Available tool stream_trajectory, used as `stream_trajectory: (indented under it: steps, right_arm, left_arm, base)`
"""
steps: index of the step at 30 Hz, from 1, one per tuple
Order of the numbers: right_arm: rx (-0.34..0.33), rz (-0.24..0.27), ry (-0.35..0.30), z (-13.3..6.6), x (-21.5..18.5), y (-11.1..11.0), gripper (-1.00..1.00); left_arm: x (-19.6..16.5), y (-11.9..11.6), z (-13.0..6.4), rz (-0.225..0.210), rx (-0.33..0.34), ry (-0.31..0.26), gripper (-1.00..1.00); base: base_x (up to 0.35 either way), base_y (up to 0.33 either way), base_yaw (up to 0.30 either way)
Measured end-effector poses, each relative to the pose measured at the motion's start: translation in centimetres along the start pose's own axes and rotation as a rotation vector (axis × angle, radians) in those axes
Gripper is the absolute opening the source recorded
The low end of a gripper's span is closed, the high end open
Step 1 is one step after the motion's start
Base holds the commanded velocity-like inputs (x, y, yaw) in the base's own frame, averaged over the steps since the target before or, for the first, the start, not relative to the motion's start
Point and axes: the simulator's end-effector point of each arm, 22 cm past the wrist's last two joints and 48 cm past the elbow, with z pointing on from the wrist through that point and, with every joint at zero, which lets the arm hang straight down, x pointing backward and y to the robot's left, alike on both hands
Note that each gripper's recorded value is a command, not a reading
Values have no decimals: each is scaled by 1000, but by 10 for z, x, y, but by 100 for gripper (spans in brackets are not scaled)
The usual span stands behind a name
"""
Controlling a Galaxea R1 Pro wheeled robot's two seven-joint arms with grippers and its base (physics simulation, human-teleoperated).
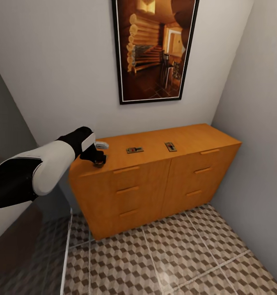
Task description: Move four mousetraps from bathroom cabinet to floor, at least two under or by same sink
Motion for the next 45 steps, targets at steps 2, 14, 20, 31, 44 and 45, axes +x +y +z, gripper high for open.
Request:
stream_trajectory:
  steps: [2,14,20,31,44,45]
  right_arm:
    - [0,0,0,0,0,0,-100]
    - [0,0,0,0,0,0,-100]
    - [1,0,-1,0,0,-1,-100]
    - [1,0,-1,0,0,-1,-100]
    - [2,0,-3,0,-1,-1,-100]
    - [2,0,-3,0,-1,-1,-100]
  left_arm:
    - [1,0,0,0,0,1,-100]
    - [6,0,3,1,0,15,-100]
    - [11,0,6,2,-1,30,-100]
    - [15,0,8,1,-1,39,-100]
    - [26,-1,16,3,0,61,-100]
    - [30,-2,19,4,1,67,-100]
  base:
    - [-332,-84,0]
    - [-237,-201,0]
    - [-130,-262,0]
    - [-130,-261,0]
    - [-90,-129,0]
    - [-7,-8,0]
